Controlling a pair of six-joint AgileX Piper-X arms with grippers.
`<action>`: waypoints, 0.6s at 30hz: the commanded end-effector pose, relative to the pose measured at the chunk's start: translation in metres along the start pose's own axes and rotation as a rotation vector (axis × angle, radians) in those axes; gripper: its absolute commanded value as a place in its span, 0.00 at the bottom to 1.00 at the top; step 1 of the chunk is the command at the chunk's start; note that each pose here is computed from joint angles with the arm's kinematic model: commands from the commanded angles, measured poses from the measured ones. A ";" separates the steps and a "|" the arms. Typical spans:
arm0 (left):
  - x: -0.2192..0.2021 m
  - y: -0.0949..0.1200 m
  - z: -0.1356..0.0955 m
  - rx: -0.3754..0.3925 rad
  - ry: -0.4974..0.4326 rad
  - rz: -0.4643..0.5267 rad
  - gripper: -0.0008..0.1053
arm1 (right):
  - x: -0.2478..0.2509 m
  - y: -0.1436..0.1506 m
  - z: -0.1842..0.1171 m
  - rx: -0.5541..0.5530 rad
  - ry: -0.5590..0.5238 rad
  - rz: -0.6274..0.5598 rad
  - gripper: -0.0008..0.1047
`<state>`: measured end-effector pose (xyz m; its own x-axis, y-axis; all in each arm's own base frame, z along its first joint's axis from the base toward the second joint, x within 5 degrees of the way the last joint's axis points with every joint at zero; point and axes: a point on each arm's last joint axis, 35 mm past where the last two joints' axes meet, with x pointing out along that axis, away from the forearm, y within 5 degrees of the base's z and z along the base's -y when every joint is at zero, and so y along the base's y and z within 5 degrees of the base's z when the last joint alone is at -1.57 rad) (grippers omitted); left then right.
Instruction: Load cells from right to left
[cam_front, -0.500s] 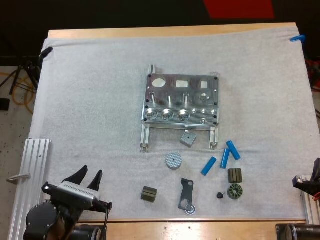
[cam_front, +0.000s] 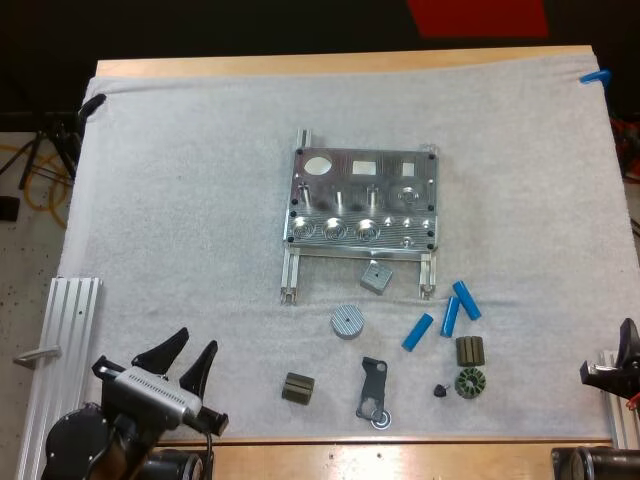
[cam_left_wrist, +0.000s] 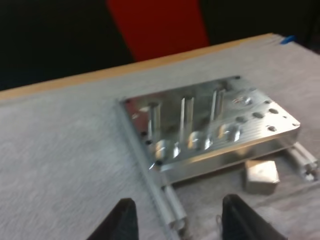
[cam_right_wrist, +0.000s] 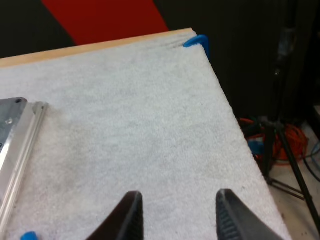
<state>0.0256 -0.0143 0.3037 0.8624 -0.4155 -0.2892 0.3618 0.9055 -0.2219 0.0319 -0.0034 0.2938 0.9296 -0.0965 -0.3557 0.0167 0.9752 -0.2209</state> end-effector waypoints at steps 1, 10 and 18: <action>-0.002 -0.003 0.006 0.005 -0.009 -0.039 0.38 | -0.003 0.000 0.004 -0.013 -0.010 0.016 0.34; -0.007 -0.013 0.028 0.010 0.004 -0.209 0.38 | -0.021 -0.002 0.025 -0.025 -0.061 0.131 0.34; -0.002 -0.016 0.050 0.126 0.025 -0.284 0.38 | -0.017 -0.004 0.060 -0.023 0.034 0.294 0.34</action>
<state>0.0367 -0.0232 0.3521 0.7242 -0.6361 -0.2662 0.6078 0.7712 -0.1893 0.0398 0.0054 0.3518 0.8818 0.1607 -0.4433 -0.2357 0.9645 -0.1193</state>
